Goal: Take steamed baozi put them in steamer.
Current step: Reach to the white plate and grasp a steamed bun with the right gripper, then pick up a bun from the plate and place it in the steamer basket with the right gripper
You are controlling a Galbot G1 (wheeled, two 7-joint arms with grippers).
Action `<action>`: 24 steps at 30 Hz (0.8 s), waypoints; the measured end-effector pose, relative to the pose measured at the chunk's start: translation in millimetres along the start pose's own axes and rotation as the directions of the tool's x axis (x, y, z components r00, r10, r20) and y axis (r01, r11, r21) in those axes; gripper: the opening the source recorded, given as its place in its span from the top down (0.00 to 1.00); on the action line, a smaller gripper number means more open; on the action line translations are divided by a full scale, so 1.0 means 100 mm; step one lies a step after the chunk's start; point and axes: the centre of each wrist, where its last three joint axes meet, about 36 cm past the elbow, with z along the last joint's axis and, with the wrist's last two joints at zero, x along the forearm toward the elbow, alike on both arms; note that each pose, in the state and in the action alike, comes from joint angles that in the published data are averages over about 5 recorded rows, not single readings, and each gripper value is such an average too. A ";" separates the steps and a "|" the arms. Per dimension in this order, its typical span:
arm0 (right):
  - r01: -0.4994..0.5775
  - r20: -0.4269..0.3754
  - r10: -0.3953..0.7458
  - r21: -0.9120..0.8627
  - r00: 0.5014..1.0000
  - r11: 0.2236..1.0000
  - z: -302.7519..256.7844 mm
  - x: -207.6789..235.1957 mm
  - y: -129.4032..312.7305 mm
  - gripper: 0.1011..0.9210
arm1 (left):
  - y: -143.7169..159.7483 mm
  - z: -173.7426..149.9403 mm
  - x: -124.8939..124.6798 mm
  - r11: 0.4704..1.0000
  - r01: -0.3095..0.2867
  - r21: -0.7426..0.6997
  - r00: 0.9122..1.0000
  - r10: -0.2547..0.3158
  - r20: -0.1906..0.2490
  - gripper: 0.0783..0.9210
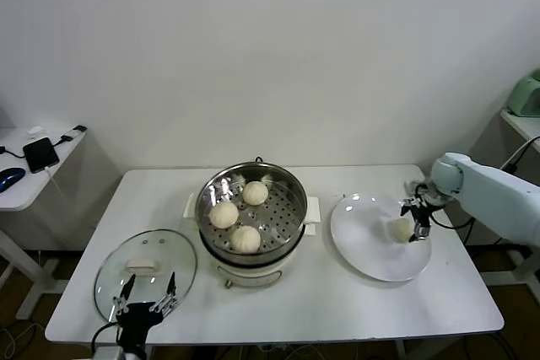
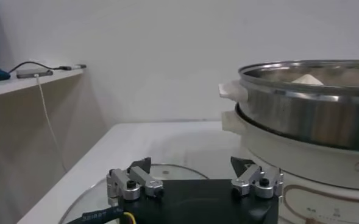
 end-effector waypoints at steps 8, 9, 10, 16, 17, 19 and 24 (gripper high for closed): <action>0.004 -0.008 -0.004 -0.006 1.000 1.000 0.01 -0.04 0.00 0.20 | 0.00 -0.01 0.01 1.000 -0.002 -0.003 1.000 0.002 0.000 0.12; 0.005 -0.010 -0.005 -0.006 1.000 1.000 0.01 -0.03 -0.01 0.23 | 0.00 -0.01 0.01 1.000 -0.002 -0.003 1.000 0.002 0.001 0.12; 0.005 -0.012 -0.005 -0.006 1.000 1.000 0.01 -0.02 -0.01 0.26 | 0.00 -0.02 0.01 1.000 -0.002 -0.003 1.000 0.002 0.001 0.12; -0.006 -0.018 0.006 -0.006 1.000 1.000 -0.02 0.10 -0.05 0.31 | 0.00 -0.04 0.00 1.000 -0.004 -0.003 1.000 0.004 0.006 0.12; -0.010 -0.017 0.010 -0.006 1.000 1.000 -0.04 0.14 -0.06 0.31 | 0.00 -0.05 0.00 1.000 -0.004 -0.003 1.000 0.004 0.007 0.12; -0.023 -0.012 0.023 -0.001 1.000 1.000 -0.11 0.25 -0.10 0.31 | 0.00 -0.06 0.00 1.000 -0.005 -0.003 1.000 0.006 0.008 0.12; -0.066 0.031 0.065 0.023 0.997 0.998 -0.46 0.71 -0.25 0.31 | -0.01 -0.08 0.00 1.000 -0.008 -0.004 1.000 0.008 0.012 0.12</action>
